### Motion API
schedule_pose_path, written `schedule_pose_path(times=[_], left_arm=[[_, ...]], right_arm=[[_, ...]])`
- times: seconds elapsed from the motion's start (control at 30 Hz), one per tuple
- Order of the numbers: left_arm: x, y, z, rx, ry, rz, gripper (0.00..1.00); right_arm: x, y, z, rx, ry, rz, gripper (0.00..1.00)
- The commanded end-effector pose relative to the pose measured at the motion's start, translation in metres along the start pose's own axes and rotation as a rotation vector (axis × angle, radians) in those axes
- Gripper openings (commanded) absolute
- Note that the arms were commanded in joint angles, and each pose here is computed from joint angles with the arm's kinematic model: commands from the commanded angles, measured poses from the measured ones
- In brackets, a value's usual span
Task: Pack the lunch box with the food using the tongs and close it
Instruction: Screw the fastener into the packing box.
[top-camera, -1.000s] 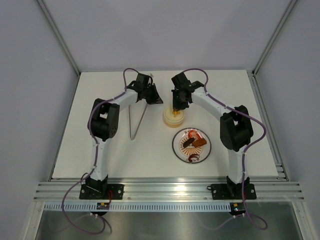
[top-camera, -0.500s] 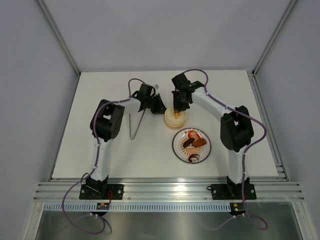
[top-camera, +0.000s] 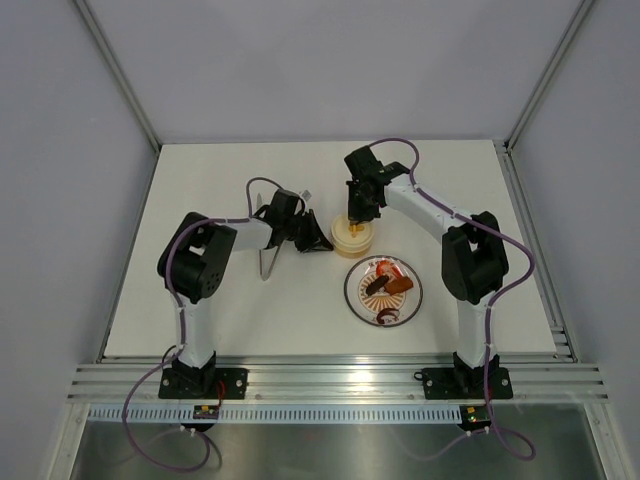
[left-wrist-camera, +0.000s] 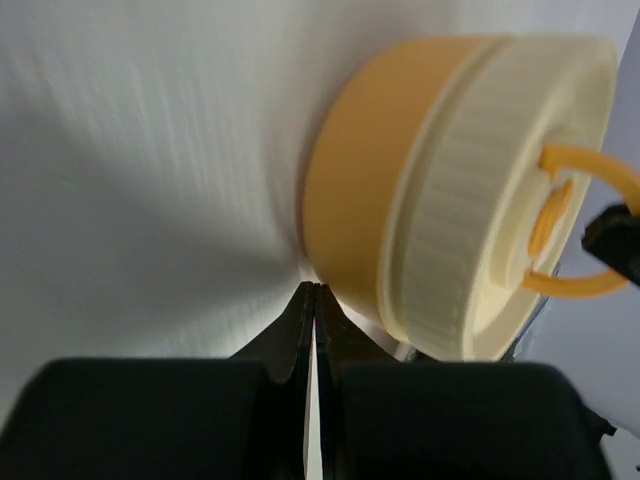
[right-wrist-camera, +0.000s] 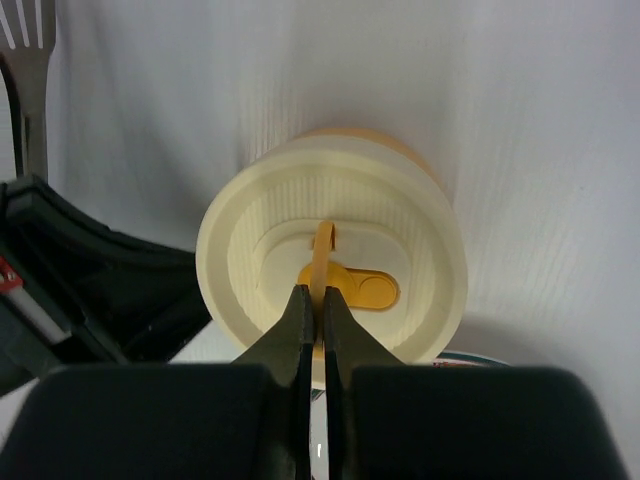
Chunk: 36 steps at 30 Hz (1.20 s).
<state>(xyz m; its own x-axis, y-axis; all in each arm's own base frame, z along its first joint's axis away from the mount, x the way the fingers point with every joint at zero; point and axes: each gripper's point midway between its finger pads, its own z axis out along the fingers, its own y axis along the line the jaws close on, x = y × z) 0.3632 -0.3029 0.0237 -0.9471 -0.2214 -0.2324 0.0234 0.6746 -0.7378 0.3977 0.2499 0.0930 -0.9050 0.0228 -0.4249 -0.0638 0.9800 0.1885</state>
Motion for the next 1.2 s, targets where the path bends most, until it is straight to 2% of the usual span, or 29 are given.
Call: schedule_pose_path(times=[0.0,0.17,0.4,0.5,0.57,0.63,0.67,0.77,0.87,1.0,1.1,1.13,1.17], left_arm=[[-0.005,-0.039,-0.021,0.081,-0.061,0.063,0.0],[-0.011,-0.034,-0.043,0.001,-0.135,0.061,0.0],[-0.023,-0.035,-0.074,-0.095,-0.224,0.089,0.0],[-0.024,-0.032,-0.084,-0.132,-0.242,0.1,0.0],[-0.026,-0.031,-0.089,-0.144,-0.25,0.104,0.0],[-0.029,-0.032,-0.091,-0.154,-0.255,0.107,0.0],[-0.027,-0.029,-0.091,-0.171,-0.244,0.109,0.0],[-0.032,-0.031,-0.093,-0.184,-0.251,0.119,0.0],[-0.036,-0.033,-0.096,-0.192,-0.261,0.128,0.0],[-0.039,-0.038,-0.096,-0.189,-0.257,0.141,0.0],[-0.04,-0.041,-0.096,-0.185,-0.26,0.147,0.0],[-0.042,-0.043,-0.097,-0.179,-0.261,0.149,0.0],[-0.042,-0.044,-0.097,-0.176,-0.26,0.157,0.0]], right_arm=[[0.002,-0.01,0.029,0.056,0.009,0.021,0.0],[0.0,-0.02,0.033,0.11,-0.019,0.077,0.0],[0.0,-0.013,0.041,0.079,-0.048,0.209,0.0],[-0.003,-0.01,0.032,0.058,-0.065,0.202,0.22],[-0.013,-0.007,0.018,0.04,-0.094,0.19,0.42],[-0.021,-0.005,0.002,0.031,-0.121,0.159,0.51],[-0.025,-0.005,-0.005,0.026,-0.135,0.136,0.6],[-0.034,-0.004,-0.025,0.018,-0.174,0.102,0.69],[-0.038,-0.008,-0.033,0.03,-0.182,0.062,0.69],[-0.029,-0.015,-0.027,0.063,-0.127,0.007,0.66],[-0.026,-0.013,-0.023,0.051,-0.121,0.011,0.56],[-0.026,-0.013,-0.024,0.049,-0.122,0.014,0.45],[-0.026,-0.011,-0.024,0.042,-0.124,0.021,0.41]])
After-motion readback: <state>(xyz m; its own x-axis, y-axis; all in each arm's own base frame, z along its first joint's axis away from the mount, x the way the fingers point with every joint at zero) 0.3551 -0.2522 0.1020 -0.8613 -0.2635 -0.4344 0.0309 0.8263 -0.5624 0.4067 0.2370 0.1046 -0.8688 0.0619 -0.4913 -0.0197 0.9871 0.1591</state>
